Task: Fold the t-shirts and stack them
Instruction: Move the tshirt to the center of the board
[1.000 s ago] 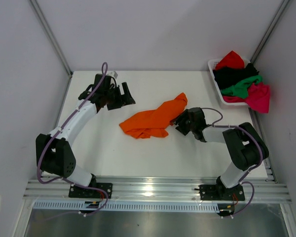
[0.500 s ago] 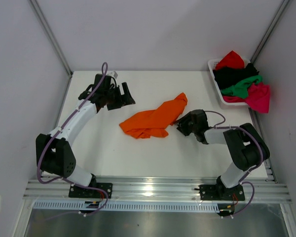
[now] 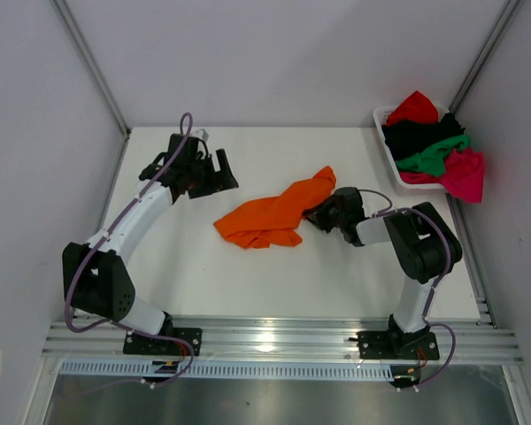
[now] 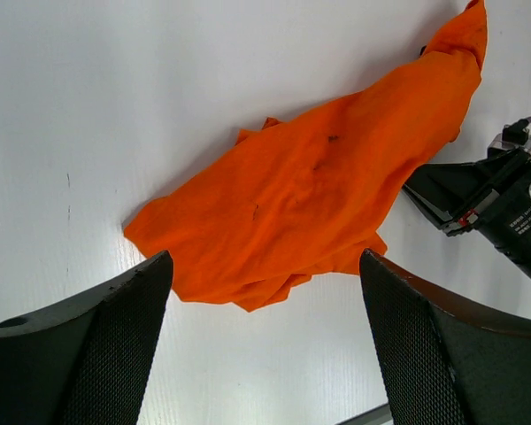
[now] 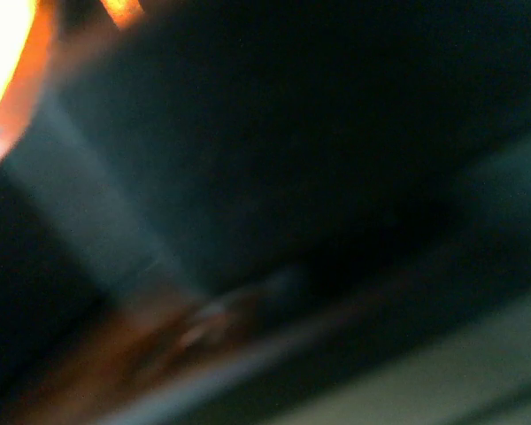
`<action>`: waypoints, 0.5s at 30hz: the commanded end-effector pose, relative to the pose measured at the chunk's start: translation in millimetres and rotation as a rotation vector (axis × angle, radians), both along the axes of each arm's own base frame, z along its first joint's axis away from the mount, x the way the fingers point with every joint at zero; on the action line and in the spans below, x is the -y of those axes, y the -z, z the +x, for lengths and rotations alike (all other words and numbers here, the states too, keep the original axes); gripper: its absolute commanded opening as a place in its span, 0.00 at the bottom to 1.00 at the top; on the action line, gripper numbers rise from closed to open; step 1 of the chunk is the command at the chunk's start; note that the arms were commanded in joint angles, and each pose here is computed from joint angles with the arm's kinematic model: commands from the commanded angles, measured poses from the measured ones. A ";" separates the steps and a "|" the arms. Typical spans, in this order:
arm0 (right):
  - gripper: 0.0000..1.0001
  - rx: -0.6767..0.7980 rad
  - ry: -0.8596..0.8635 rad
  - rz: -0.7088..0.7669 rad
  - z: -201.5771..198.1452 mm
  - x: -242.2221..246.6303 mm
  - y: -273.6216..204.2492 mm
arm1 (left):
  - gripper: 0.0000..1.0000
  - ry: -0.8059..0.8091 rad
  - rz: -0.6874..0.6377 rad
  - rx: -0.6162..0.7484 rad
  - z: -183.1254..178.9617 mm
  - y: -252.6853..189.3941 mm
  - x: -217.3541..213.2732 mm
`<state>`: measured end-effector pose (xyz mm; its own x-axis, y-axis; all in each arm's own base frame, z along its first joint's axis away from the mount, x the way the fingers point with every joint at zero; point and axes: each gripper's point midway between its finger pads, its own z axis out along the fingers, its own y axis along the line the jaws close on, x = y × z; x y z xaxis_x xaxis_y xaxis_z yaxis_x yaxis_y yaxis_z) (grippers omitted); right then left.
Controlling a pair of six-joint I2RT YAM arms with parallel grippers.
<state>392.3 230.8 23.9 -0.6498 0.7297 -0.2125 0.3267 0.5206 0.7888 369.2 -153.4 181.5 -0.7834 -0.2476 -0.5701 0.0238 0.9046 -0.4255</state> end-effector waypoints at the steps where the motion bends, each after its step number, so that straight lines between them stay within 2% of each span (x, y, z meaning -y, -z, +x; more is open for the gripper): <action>1: 0.15 -0.125 -0.019 -0.085 -22.0 10.6 39.3 | 0.88 -0.004 0.021 0.069 -0.2 -20.1 -6.4; 5: 0.03 -0.111 -0.034 -0.082 -20.5 9.4 37.3 | 0.88 -0.005 0.021 0.068 1.3 -20.4 -6.7; 7: 0.00 -0.092 -0.044 -0.092 -19.3 9.1 31.6 | 0.88 -0.003 0.019 0.067 1.0 -20.5 -6.2; 12: 0.00 -0.039 -0.074 -0.187 -14.8 18.2 4.3 | 0.88 0.000 0.018 0.068 3.8 -21.1 -4.9; 15: 0.00 0.053 -0.056 -0.301 -0.7 32.8 -34.1 | 0.85 0.003 0.020 0.071 7.6 -25.2 -3.6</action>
<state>381.2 217.0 25.5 -0.6965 0.6500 -0.3039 0.3045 0.6512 0.6951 369.4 -150.5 184.2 -0.7754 -0.2454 -0.5819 0.0223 0.9102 -0.4136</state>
